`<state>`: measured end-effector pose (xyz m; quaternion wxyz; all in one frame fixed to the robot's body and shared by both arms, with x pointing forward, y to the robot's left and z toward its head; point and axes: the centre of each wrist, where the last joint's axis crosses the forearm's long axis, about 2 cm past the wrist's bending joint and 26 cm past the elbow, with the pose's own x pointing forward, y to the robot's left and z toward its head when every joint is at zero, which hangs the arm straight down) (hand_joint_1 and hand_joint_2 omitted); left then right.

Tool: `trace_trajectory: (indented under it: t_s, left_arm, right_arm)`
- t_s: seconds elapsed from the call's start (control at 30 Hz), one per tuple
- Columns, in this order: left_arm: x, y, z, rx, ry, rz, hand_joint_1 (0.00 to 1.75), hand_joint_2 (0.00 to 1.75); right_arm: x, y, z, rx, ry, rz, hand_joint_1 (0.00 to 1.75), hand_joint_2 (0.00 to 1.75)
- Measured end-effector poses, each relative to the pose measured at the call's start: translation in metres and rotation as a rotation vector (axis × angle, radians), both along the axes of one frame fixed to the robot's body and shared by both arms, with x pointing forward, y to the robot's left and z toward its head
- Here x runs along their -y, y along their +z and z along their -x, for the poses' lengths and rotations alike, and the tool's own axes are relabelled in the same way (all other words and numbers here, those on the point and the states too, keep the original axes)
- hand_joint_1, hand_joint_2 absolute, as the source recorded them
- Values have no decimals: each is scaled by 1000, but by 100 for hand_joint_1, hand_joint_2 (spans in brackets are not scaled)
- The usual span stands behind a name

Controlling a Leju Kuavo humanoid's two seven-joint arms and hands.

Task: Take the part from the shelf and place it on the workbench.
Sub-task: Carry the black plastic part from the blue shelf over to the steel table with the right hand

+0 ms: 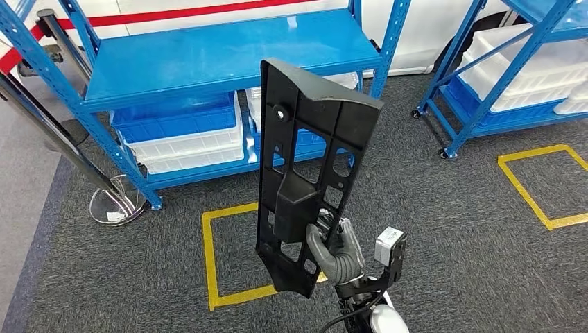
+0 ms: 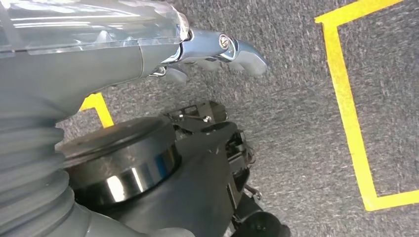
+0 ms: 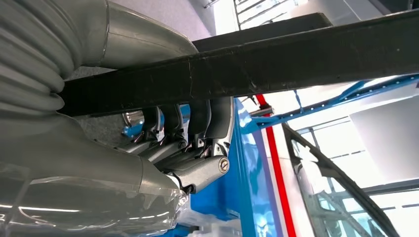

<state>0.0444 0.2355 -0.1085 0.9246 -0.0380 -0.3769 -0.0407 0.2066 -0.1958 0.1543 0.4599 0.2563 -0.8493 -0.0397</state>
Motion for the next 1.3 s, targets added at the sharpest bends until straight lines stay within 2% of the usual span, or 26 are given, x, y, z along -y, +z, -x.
trace_trajectory:
  t_s: [0.5, 1.3]
  left_arm:
    - [2, 0, -1, 3, -8, 10, 0, 175]
    - [3, 1, -3, 1, -7, 7, 0, 175]
  right_arm:
    - [1, -8, 2, -15, -75, 65, 175, 175]
    - [1, -3, 1, 24, -226, 138, 175, 175]
